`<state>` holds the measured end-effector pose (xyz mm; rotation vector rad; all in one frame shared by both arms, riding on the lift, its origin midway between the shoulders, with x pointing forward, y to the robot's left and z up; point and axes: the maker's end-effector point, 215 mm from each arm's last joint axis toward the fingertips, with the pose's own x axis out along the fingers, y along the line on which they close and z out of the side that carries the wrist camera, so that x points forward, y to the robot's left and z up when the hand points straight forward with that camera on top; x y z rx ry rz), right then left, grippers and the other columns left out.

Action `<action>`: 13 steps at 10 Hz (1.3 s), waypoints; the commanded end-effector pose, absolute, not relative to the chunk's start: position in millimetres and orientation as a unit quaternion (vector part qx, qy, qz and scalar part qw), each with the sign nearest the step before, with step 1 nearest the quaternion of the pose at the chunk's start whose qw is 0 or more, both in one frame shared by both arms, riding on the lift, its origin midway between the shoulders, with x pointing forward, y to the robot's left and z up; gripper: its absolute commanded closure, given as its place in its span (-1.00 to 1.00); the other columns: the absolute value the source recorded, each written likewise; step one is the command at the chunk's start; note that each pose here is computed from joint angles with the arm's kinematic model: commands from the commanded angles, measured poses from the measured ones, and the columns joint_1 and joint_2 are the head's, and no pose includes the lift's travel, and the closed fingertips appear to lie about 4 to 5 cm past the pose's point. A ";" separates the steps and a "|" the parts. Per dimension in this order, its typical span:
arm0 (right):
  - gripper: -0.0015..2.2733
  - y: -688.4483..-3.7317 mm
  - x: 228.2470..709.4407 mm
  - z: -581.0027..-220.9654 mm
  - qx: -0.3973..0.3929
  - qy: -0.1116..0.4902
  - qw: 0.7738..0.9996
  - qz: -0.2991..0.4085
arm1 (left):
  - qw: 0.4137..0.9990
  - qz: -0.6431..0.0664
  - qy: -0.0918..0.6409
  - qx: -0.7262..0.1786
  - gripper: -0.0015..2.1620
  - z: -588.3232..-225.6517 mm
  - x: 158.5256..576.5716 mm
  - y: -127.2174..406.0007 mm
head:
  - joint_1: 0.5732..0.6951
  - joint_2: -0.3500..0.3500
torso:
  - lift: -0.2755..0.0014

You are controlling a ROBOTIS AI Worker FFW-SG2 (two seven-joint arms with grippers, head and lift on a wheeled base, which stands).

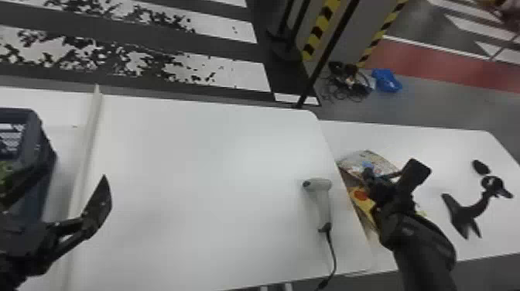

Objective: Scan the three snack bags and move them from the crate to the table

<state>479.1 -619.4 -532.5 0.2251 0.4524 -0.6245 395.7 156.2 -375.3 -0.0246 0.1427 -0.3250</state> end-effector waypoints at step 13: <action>-0.93 -267.9 413.2 -360.0 0.094 0.069 0.993 0.009 | 0.983 -0.164 0.080 -0.012 -0.97 -381.6 392.9 148.0 | 1.00 -0.74 | 0.54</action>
